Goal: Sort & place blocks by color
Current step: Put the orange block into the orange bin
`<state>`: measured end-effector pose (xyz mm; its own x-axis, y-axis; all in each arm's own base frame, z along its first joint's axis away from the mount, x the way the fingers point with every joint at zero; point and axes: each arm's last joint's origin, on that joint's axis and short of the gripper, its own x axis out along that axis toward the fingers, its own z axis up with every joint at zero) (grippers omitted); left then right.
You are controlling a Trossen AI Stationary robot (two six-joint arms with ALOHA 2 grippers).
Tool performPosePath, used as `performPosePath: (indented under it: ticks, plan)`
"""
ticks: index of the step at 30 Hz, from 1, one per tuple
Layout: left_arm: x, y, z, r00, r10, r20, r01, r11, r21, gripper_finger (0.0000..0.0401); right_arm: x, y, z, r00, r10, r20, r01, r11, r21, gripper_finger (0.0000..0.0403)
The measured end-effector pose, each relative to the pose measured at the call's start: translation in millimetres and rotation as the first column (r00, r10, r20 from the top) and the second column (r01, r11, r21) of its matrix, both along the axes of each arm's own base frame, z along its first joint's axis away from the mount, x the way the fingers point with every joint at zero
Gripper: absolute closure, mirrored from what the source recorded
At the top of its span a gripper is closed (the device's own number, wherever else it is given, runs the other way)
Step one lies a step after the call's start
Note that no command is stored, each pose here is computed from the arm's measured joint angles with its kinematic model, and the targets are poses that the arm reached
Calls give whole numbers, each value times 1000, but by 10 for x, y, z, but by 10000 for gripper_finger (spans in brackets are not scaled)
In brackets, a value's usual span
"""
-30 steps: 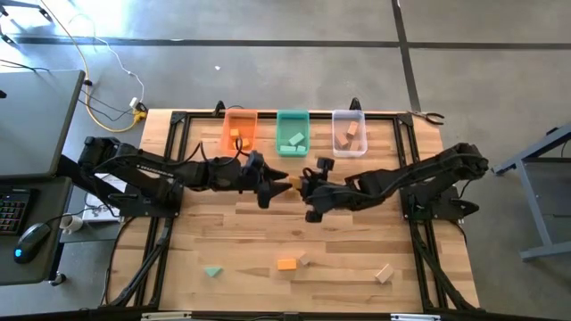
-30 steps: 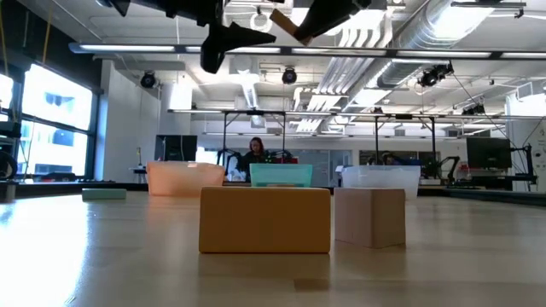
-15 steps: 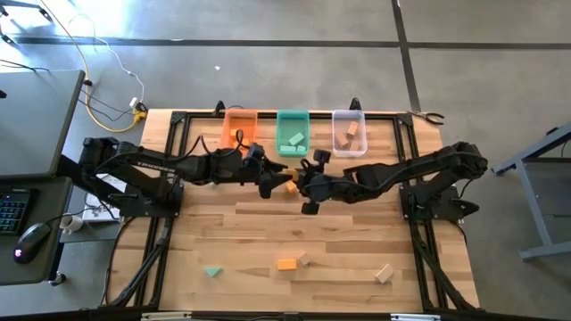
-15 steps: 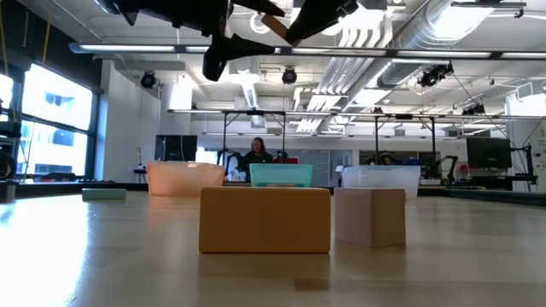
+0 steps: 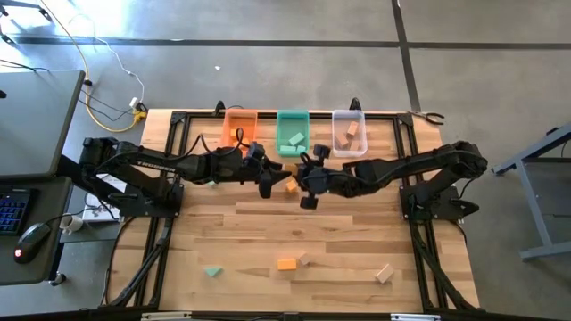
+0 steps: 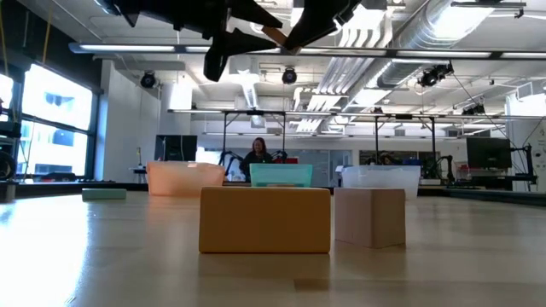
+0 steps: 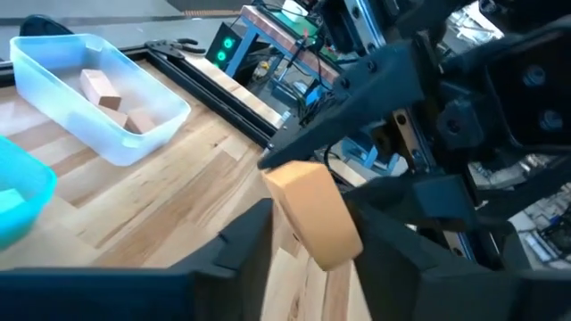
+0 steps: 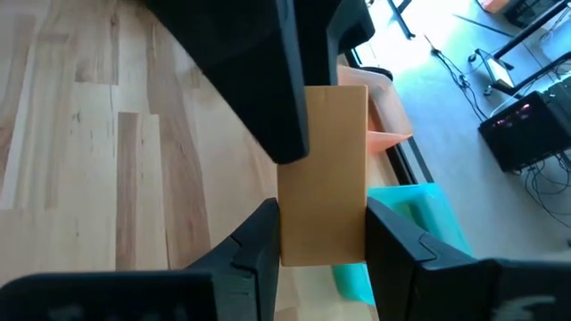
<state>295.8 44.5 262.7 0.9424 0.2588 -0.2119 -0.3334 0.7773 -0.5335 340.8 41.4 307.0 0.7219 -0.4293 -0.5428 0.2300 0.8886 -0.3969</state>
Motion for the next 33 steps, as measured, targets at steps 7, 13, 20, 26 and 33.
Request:
performPosePath:
  ticks: [7, 13, 20, 26, 33]
  plan:
    - [-3, 3, -9, 1000, 5, -18, -4, 999, 35, 340, 2, -36, -3, 1000, -7, -5, 7, 1000, 1, 299]
    - [-4, 10, -4, 999, 38, -7, -38, 999, 15, 337, 3, -38, 0, 1000, -12, -3, 12, 1000, -9, 299]
    - [-5, 12, -26, 999, 31, -16, -32, 999, -11, 278, 91, -22, -130, 996, 29, -80, -36, 996, -87, 299]
    - [-16, 10, -66, 998, 25, -58, -27, 999, -21, 292, 131, -14, -200, 994, 33, -106, -45, 993, -110, 299]
    - [-21, 20, -67, 997, 40, -62, -42, 999, -35, 353, 128, -22, -203, 994, 3, -106, -18, 990, -138, 299]
